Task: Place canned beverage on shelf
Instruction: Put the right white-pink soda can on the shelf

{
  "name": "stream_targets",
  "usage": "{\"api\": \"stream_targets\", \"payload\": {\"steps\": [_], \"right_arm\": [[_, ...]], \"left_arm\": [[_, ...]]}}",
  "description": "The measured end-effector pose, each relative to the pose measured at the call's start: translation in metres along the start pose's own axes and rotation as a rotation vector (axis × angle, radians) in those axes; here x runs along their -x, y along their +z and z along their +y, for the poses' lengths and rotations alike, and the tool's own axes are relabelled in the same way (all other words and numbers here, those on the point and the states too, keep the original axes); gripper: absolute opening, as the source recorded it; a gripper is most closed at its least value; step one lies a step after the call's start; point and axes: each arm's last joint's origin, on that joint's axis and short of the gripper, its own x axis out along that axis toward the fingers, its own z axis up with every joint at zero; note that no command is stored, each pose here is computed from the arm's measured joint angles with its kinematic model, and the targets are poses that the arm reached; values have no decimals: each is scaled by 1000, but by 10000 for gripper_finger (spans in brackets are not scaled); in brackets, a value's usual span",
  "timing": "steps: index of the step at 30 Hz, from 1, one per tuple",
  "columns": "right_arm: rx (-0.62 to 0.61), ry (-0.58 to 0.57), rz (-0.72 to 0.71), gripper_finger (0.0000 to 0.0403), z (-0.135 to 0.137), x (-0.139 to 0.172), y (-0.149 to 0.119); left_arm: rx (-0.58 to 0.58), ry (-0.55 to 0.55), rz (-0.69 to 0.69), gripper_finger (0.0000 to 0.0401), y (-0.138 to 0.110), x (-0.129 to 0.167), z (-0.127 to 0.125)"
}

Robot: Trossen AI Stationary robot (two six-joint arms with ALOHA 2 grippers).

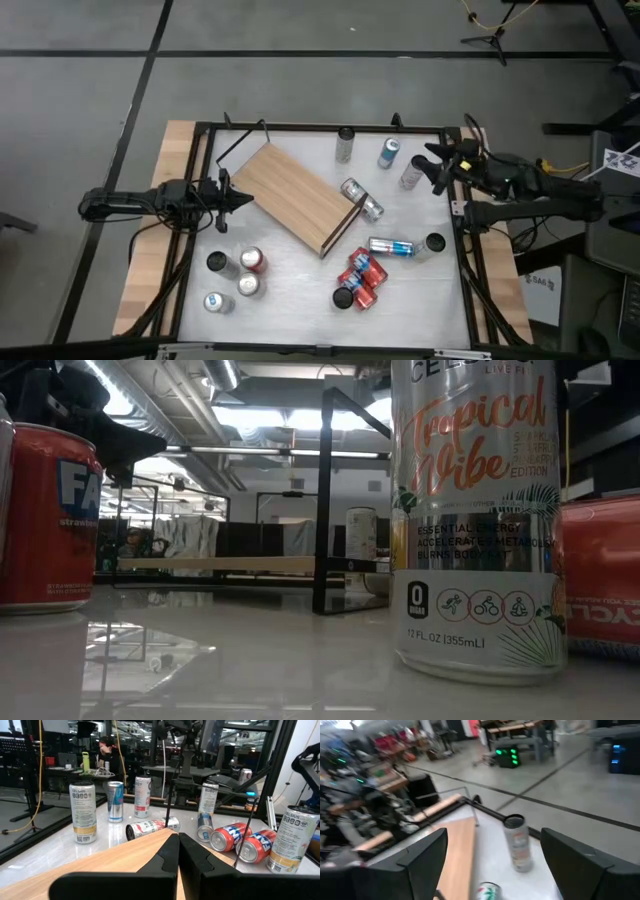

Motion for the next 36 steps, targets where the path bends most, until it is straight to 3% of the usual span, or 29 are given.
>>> {"api": "stream_targets", "payload": {"steps": [9, 15, 22, 27, 36], "right_arm": [[95, -195, 68, 315, 10, -9, 21], [102, -250, 79, 315, 12, -15, 28], [62, -350, 86, 315, 0, -27, 30], [22, -347, 126, 315, -10, -34, 32], [27, -464, 261, 314, -29, -39, 23]], "left_arm": [[0, 0, 0, 0, 0, 0, 0], [0, 0, 0, 0, 0, 0, 0], [0, 0, 0, 0, 0, 0, 0], [0, 0, 0, 0, 0, 0, 0], [0, 0, 0, 0, 0, 0, 0]]}}
